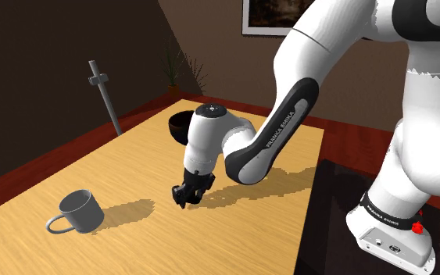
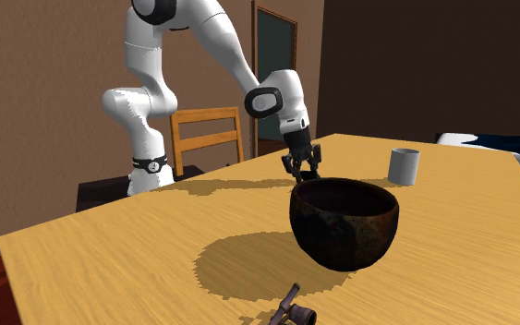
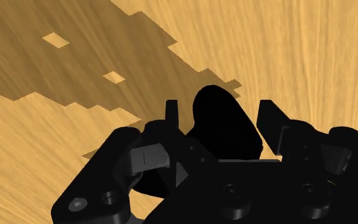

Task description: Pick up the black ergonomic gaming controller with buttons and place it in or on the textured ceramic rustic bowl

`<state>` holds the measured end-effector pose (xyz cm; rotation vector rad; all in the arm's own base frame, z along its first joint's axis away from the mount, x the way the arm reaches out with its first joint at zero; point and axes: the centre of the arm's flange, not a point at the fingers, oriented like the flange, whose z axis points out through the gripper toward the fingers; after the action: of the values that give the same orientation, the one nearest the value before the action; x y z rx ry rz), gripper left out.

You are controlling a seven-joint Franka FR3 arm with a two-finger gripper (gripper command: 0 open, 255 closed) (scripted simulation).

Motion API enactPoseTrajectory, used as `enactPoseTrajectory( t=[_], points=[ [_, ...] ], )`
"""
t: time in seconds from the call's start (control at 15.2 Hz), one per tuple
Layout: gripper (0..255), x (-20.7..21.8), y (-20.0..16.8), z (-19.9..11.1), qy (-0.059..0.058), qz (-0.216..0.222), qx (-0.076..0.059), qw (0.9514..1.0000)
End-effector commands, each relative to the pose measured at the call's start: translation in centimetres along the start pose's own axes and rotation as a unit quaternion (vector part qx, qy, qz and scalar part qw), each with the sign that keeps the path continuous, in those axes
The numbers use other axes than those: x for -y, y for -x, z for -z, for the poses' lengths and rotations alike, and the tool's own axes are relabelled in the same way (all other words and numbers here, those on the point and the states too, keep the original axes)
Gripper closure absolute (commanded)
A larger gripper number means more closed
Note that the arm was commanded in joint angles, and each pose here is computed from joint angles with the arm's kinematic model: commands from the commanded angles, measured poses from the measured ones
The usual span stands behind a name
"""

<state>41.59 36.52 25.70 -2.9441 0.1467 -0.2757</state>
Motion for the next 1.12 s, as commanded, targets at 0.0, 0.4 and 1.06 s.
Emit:
enactPoseTrajectory(
  t=[0.0,0.4,1.06],
  points=[
    [255,0.2,0.3,-0.2,-0.001,0.002,0.002,1.0000],
    [255,0.2,0.2,-0.3,-0.001,0.002,0.002,1.0000],
    [255,1.1,-0.7,4.8,-0.001,0.002,0.002,1.0000]
  ],
)
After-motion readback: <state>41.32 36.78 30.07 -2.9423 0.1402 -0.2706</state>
